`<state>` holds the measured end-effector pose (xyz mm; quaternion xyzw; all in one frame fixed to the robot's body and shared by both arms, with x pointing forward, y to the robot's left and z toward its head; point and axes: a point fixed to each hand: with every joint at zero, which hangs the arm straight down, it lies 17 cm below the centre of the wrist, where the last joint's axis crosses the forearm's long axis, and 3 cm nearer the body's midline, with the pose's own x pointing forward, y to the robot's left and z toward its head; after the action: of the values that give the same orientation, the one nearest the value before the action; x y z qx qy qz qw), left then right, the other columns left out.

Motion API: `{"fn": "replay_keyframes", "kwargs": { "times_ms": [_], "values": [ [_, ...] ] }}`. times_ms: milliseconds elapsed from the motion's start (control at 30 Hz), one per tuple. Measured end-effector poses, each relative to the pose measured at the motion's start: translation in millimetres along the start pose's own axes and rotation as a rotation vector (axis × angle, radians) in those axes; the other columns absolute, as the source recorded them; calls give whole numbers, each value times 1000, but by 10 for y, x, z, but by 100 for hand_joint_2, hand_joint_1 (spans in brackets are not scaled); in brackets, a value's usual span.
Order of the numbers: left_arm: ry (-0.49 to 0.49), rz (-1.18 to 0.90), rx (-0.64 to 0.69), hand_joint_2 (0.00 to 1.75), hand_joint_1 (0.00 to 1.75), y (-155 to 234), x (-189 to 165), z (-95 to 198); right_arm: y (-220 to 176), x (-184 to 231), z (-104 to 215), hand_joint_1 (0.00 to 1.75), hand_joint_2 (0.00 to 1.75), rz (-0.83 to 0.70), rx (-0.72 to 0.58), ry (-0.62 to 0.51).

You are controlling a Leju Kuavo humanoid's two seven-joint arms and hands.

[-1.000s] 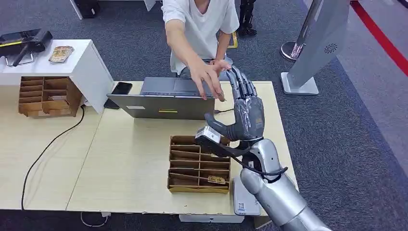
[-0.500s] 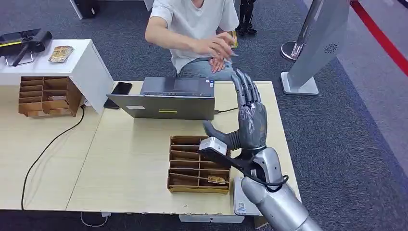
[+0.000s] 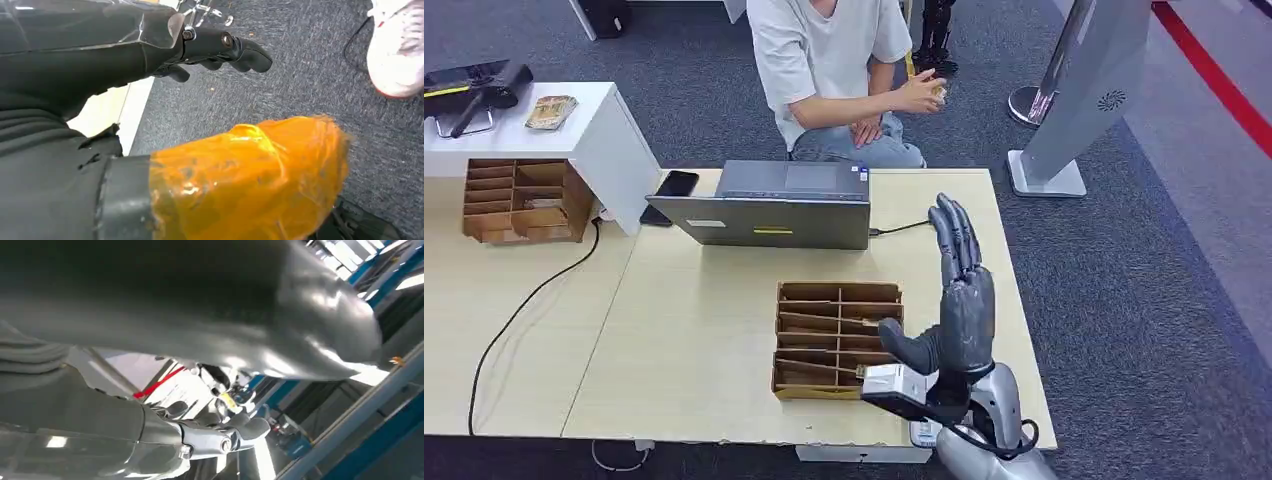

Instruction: Pass the card to the sensor for recognition and then transmit it.

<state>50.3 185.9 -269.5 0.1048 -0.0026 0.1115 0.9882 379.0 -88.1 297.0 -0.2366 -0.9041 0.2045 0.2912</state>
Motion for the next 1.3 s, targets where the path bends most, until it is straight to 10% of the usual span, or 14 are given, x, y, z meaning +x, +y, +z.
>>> {"fn": "replay_keyframes", "kwargs": {
  "times_ms": [1000, 1300],
  "values": [
    [72, 116, 30, 0, 0, -8, -126, 25, 1, 229, 800, 0, 0, -138, -61, 104],
    [77, 142, 29, 0, 0, -13, -124, 26, 78, -67, 1039, 0, 0, -357, -98, 346]
  ]
}}
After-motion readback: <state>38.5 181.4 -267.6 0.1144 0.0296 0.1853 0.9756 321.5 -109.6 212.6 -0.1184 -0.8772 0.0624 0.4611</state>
